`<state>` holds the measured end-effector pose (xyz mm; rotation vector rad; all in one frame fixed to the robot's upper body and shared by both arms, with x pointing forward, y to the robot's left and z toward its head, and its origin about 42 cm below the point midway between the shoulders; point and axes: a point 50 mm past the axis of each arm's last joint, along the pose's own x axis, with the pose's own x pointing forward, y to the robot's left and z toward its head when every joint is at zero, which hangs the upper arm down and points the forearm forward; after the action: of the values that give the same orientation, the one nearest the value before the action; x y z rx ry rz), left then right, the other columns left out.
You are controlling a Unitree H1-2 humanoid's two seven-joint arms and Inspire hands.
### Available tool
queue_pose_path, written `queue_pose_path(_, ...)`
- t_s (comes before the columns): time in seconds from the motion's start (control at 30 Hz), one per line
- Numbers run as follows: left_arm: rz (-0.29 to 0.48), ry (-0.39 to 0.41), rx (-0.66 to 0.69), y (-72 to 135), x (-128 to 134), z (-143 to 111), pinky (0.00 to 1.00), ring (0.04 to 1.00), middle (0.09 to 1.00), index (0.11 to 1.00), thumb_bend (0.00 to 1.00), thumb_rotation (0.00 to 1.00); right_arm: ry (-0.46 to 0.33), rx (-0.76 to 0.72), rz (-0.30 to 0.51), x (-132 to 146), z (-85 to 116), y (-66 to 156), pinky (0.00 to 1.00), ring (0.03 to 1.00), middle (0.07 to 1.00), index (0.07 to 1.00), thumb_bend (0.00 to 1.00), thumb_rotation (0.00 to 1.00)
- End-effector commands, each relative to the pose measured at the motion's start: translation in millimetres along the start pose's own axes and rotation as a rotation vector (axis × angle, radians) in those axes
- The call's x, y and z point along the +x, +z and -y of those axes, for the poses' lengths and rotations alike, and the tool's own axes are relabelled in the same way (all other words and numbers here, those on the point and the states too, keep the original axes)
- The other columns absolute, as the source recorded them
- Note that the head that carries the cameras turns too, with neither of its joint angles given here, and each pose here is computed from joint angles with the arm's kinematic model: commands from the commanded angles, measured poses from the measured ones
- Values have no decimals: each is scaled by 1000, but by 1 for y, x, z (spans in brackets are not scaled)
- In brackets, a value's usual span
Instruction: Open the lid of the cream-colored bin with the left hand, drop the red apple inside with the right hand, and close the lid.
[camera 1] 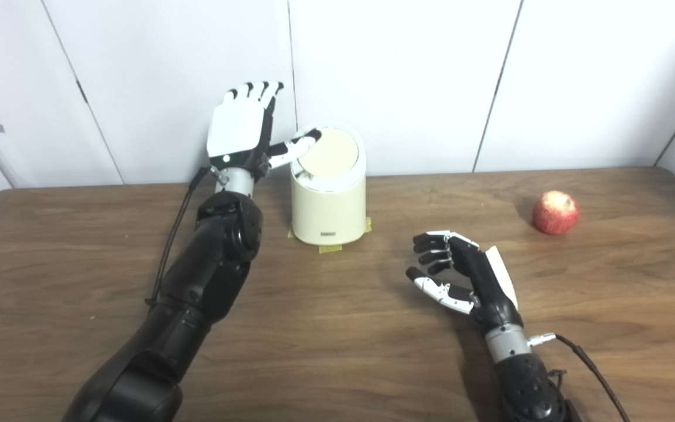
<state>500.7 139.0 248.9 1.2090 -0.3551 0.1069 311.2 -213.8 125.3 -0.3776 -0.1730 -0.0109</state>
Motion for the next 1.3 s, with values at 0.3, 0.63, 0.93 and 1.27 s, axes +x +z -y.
queue_pose_path(0.3,91,92,1,29,22,-33,1000,972,948,936,863,573,-25,19,59,8,0,13,520,604,639,628,290,196)
queue_pose_path(0.63,103,90,89,30,21,-30,1000,977,953,927,1000,367,-25,-5,64,8,0,15,511,595,633,624,280,201)
queue_pose_path(0.93,184,102,368,20,20,-26,1000,1000,976,964,1000,229,-23,-15,68,9,0,13,512,597,635,627,282,210)
queue_pose_path(1.27,169,51,450,2,18,-18,1000,1000,985,972,1000,199,-21,-12,62,9,-1,14,516,600,639,630,280,205)
